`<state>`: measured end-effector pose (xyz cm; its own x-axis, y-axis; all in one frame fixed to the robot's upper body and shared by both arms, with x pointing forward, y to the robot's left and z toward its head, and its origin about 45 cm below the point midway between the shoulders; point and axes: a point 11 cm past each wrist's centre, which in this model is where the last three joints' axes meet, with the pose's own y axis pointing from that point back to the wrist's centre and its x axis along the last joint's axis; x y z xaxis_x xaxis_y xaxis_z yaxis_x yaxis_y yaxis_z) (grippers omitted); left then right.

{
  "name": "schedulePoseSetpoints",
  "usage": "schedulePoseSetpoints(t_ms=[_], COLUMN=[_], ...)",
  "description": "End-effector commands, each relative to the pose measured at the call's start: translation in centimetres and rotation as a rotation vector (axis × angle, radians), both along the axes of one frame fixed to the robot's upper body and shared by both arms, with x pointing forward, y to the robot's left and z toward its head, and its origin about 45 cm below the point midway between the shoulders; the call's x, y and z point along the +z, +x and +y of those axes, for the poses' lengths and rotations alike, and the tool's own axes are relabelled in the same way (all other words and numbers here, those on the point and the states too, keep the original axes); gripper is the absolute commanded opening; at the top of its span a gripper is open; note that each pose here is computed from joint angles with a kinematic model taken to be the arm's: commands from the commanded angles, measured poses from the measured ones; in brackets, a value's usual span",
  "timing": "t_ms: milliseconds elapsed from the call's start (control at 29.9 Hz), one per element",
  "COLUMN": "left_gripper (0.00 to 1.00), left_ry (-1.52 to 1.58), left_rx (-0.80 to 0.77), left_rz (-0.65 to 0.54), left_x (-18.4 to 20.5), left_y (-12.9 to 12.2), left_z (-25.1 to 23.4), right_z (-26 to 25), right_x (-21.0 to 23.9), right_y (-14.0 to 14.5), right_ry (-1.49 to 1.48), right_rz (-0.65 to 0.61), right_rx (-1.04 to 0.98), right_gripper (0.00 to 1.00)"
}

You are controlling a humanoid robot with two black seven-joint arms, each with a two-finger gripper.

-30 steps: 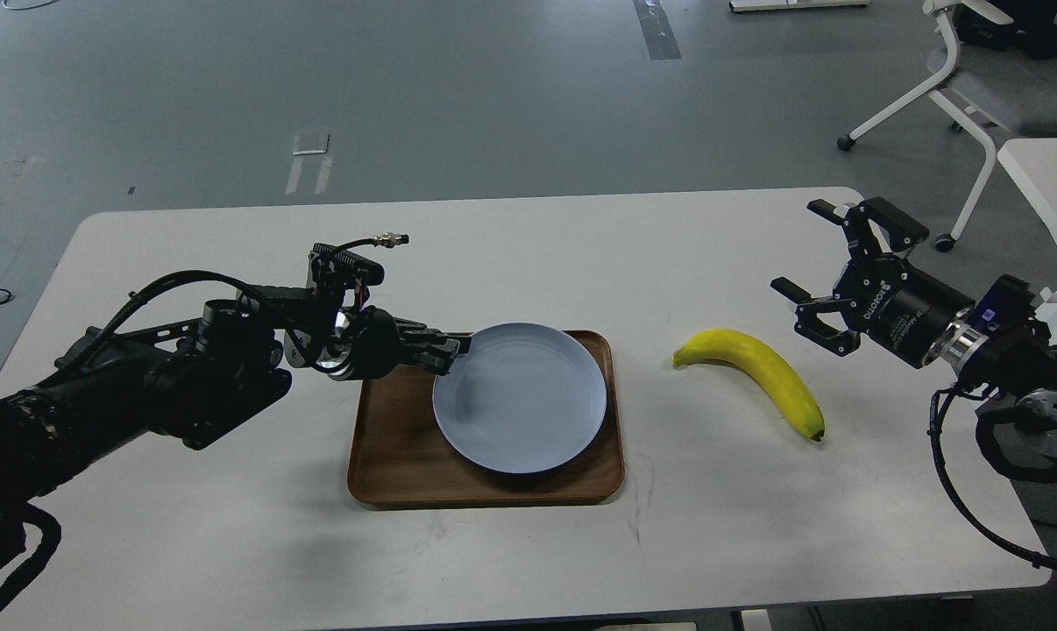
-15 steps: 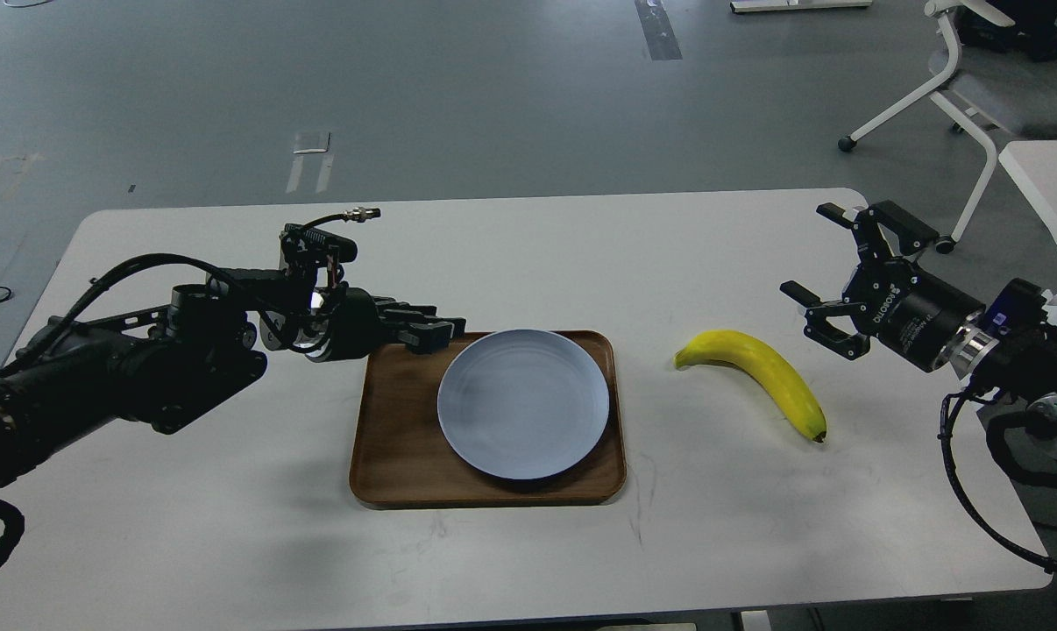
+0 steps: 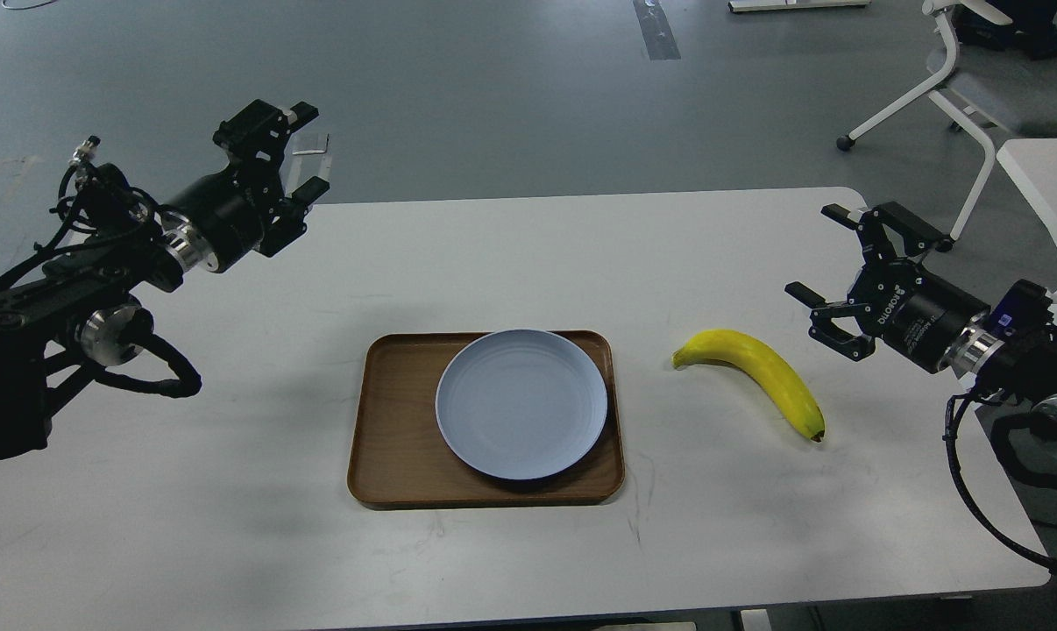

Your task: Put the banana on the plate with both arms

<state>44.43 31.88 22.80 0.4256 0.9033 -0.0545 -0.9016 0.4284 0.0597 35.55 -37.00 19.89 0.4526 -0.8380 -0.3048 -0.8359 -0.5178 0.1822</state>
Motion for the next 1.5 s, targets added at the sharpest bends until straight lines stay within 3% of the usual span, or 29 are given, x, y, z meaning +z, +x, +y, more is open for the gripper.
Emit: schedulePoseSetpoints(t_ms=[0, 134, 435, 669, 970, 1471], left_gripper=[1.0, 1.0, 1.0, 1.0, 1.0, 1.0], left_ry=[-0.151, -0.341, -0.395, -0.409, -0.413, -0.435], left_rx=[0.052, 0.078, 0.113, 0.109, 0.1, 0.088], left_rz=[0.051, 0.023, 0.001, 0.012, 0.014, 0.027], left_x=[-1.9, -2.0, -1.8, -2.3, -2.4, -3.0], left_y=[-1.7, -3.0, -3.0, -3.1, -3.1, -3.1], left_z=[2.4, 4.1, 4.6, 4.0, 3.7, 2.4], right_z=[-0.1, -2.3, -8.5, -5.6, -3.4, 0.3], right_x=[0.1, 1.1, 2.8, 4.5, 1.6, -2.4], right_y=[0.1, -0.1, 0.3, 1.7, 1.2, 4.1], right_ry=[-0.001, -0.031, -0.169, -0.624, -1.109, -1.367], right_rz=[-0.003, -0.019, -0.058, -0.164, -0.197, -0.23], right_rx=[-0.004, -0.043, -0.157, 0.226, 0.667, 0.897], right_gripper=[1.0, 1.0, 1.0, 1.0, 1.0, 1.0])
